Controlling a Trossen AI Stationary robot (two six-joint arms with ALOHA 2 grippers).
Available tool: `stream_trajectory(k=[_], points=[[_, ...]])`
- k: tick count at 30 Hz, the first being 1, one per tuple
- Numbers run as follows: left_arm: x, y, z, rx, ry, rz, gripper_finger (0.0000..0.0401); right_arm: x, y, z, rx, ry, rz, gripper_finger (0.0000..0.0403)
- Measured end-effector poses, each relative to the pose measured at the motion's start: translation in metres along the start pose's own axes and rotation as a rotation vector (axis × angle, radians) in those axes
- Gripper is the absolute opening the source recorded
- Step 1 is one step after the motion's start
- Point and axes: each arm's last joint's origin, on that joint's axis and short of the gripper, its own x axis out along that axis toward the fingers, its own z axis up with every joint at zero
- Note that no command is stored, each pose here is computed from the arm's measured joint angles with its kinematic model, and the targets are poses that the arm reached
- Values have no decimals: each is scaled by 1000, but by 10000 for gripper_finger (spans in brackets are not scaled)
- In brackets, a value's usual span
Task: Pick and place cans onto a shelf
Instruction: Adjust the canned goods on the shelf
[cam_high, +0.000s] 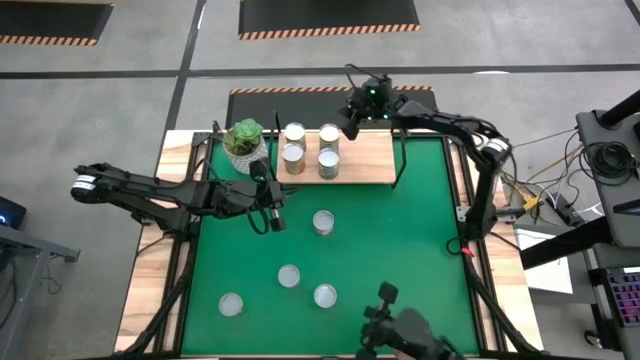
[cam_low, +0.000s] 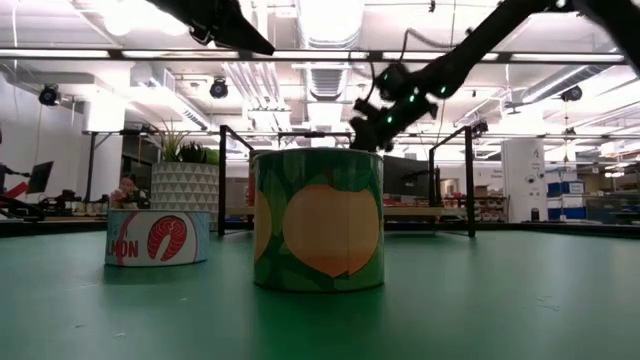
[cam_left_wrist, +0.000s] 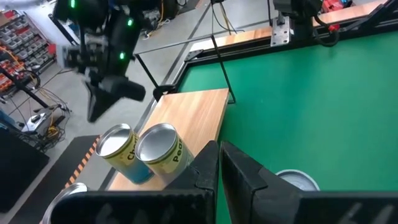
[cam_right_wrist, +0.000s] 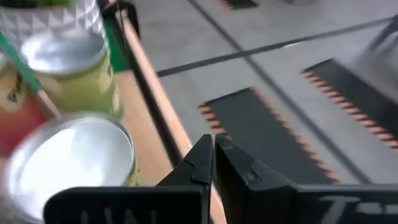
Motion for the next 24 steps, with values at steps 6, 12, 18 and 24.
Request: stream_trajectory(k=[6,12,18,24], points=[[0,0,0,2,4,0,0,19,0,-3,17,29,159,9],[0,0,0,2,4,-1,0,18,4,0,15,47,181,9],[0,0,0,2,4,-1,0,17,12,1,22,71,201,9],[0,0,0,2,4,-1,0,19,23,3,4,77,223,9]])
